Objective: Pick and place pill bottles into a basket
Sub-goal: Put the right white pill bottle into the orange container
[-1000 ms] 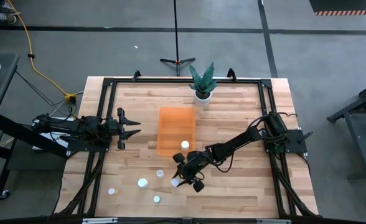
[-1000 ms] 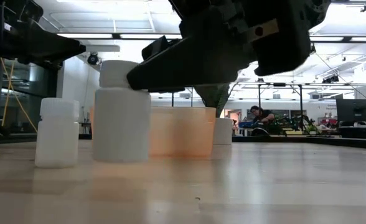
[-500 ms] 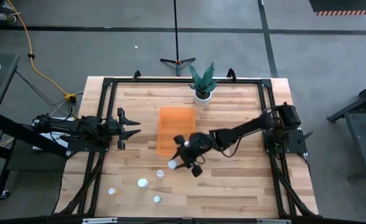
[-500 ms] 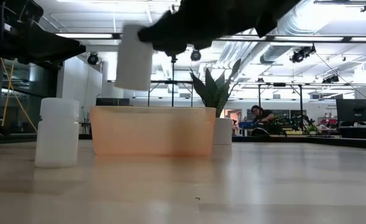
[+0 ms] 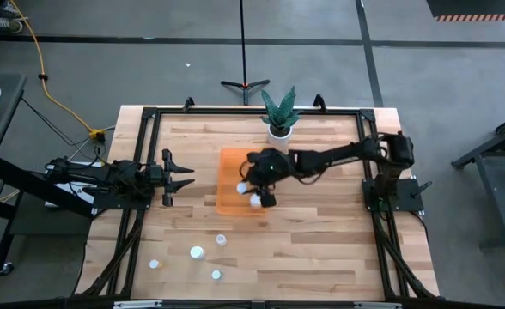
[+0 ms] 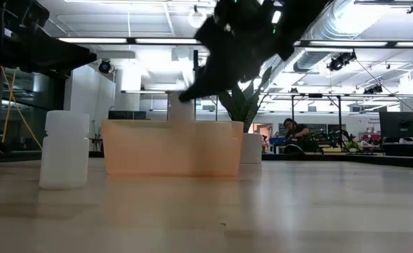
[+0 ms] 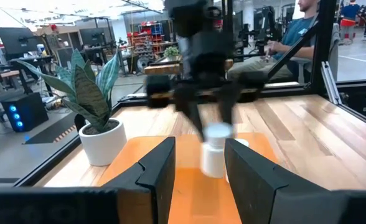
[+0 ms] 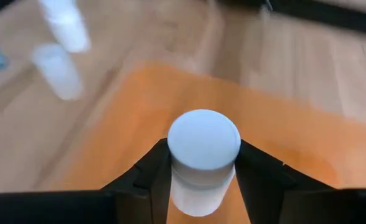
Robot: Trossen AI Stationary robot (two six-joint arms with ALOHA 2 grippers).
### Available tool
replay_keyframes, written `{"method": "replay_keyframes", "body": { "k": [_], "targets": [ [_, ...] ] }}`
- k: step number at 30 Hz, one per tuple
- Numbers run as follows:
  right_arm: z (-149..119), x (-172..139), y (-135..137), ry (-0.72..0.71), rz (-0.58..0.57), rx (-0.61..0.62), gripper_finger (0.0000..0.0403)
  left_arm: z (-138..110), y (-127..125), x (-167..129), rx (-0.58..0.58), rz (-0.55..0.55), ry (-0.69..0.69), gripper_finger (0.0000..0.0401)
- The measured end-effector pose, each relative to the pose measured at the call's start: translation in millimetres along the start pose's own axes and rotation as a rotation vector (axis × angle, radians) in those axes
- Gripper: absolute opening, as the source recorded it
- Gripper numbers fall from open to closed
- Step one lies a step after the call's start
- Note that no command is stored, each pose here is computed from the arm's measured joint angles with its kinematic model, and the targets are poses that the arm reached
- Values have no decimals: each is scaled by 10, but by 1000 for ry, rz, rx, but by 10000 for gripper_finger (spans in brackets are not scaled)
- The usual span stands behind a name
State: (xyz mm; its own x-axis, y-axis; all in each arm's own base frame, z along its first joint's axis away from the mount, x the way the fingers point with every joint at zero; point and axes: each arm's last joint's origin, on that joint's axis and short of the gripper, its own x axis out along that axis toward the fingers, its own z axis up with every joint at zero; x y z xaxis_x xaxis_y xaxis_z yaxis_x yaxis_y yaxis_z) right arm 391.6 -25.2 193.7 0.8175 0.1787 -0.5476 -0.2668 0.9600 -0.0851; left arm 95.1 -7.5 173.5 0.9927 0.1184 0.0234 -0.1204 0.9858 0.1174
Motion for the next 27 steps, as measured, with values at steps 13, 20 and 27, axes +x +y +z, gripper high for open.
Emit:
{"method": "replay_keyframes", "body": {
  "k": [13, 20, 27],
  "targets": [
    [-287, 160, -338, -24, 61, 105, 142, -2, 0, 0, 0, 0, 2, 172],
    [-323, 253, -360, -64, 49, 83, 143, -2, 0, 0, 0, 0, 2, 172],
    [-449, 390, -366, -59, 48, 82, 151, -2, 0, 0, 0, 0, 2, 172]
  ]
}}
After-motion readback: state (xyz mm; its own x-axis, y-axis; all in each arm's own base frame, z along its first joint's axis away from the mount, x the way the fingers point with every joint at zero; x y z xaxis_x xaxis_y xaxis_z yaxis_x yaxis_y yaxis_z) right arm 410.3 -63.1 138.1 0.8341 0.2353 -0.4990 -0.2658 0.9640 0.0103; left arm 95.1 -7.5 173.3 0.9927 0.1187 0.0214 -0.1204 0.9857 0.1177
